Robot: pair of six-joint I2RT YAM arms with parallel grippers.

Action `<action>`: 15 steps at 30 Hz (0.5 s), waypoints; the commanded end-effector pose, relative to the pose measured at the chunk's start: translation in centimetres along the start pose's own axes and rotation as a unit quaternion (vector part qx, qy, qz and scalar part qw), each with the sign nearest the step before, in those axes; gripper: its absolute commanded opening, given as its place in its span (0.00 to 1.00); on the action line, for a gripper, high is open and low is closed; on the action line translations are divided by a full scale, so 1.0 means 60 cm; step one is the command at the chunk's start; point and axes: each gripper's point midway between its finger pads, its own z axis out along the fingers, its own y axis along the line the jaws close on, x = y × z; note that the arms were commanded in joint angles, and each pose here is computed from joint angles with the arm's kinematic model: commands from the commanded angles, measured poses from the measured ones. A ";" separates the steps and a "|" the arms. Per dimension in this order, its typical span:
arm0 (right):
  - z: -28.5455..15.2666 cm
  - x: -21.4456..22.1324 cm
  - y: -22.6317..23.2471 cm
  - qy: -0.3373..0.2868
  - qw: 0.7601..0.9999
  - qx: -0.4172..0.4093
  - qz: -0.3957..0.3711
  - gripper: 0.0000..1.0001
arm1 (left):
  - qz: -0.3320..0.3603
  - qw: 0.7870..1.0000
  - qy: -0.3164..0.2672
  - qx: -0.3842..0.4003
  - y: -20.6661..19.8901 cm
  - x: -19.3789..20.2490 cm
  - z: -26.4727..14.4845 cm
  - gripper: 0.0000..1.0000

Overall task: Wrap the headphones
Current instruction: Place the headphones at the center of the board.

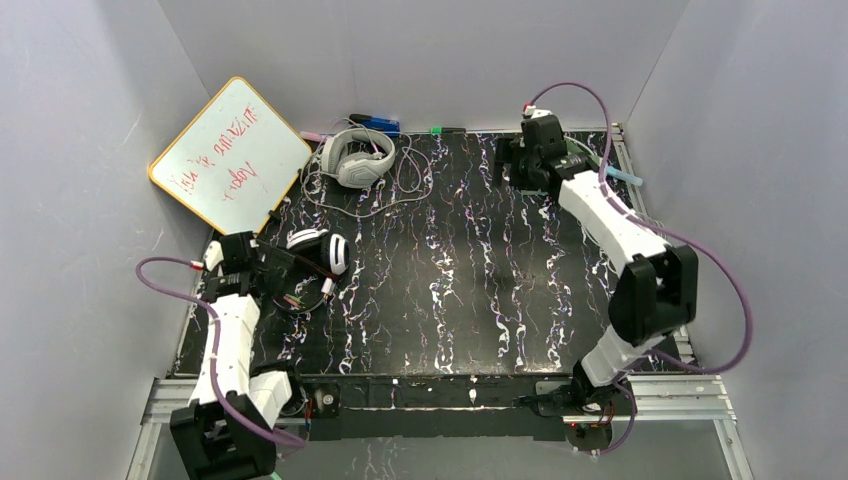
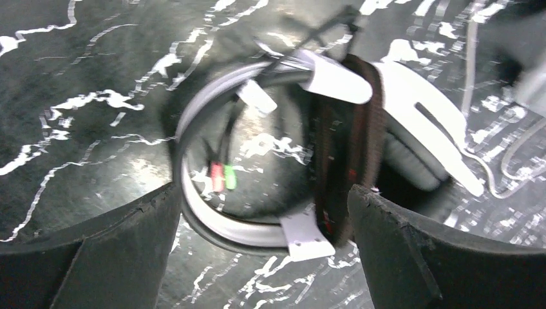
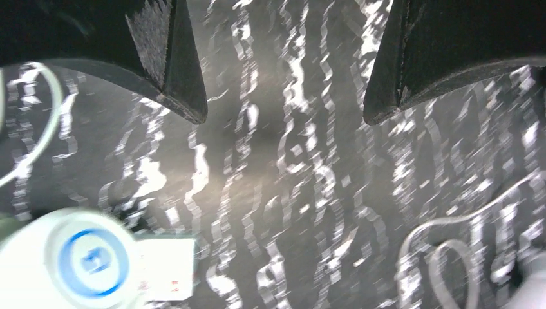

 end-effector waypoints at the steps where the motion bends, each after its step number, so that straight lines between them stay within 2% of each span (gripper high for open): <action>1: 0.033 -0.077 -0.101 -0.033 0.992 0.123 -0.023 0.99 | 0.004 0.997 -0.046 0.062 -0.060 -0.026 -0.061 0.98; 4: 0.060 -0.115 -0.159 -0.017 0.985 0.171 -0.027 0.99 | 0.069 0.990 -0.076 0.100 -0.114 -0.027 -0.100 0.98; 7: 0.085 -0.145 -0.199 -0.008 0.982 0.184 -0.026 0.99 | 0.156 0.976 -0.063 0.138 -0.172 0.001 -0.126 0.99; 11: 0.124 -0.165 -0.239 0.003 0.982 0.186 -0.017 0.99 | 0.250 0.946 -0.049 0.201 -0.246 0.049 -0.159 0.98; 15: 0.164 -0.161 -0.274 0.018 0.989 0.142 0.033 0.99 | 0.322 0.909 -0.026 0.264 -0.301 0.108 -0.174 0.98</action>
